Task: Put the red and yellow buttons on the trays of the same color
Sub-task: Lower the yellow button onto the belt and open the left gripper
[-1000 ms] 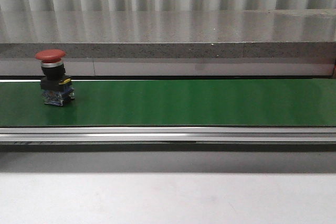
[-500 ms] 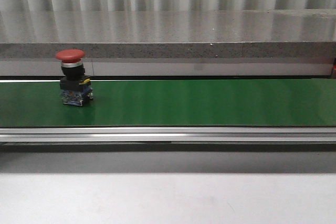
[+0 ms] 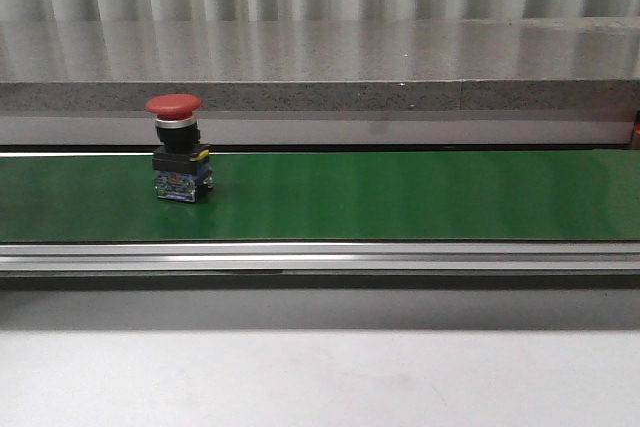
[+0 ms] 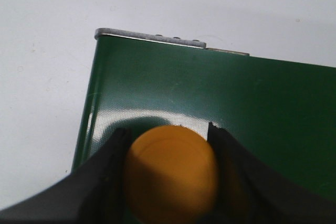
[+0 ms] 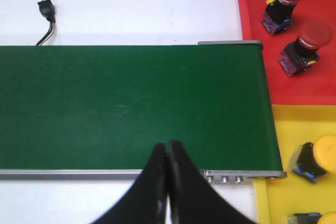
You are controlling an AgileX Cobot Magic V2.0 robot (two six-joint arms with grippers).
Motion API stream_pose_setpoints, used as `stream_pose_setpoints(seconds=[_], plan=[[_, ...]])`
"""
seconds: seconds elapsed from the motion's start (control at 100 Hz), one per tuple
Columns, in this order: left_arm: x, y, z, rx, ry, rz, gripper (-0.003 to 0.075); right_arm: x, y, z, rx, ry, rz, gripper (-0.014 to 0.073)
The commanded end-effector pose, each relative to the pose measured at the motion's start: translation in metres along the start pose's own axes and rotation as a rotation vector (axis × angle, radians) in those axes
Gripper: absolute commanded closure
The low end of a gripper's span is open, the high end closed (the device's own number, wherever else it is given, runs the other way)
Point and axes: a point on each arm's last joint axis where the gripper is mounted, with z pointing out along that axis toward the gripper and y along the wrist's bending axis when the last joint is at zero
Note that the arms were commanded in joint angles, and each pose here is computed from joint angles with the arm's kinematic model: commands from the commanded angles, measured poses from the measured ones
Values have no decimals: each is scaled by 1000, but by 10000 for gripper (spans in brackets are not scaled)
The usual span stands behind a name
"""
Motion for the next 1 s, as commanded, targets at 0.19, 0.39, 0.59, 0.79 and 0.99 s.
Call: stream_pose_setpoints(seconds=[0.19,0.39,0.59,0.79,0.99], plan=[[-10,-5,-13,21,-68,-10,146,-12,1,-8,-1,-90,-12,662],[-11,-23,-23,56,-97,35,67,-12,1,-8,-1,-90,-12,662],[-12,-41,-55,100,-198,89,91,-12,1,-8,-1,-90,-12,662],[-9,-44,-97,116,-319,111,91,-12,1,-8,-1,-90,-12,662],[11,-41,-135,128,-418,120,93,-12,1,-8,-1,-90,-12,662]])
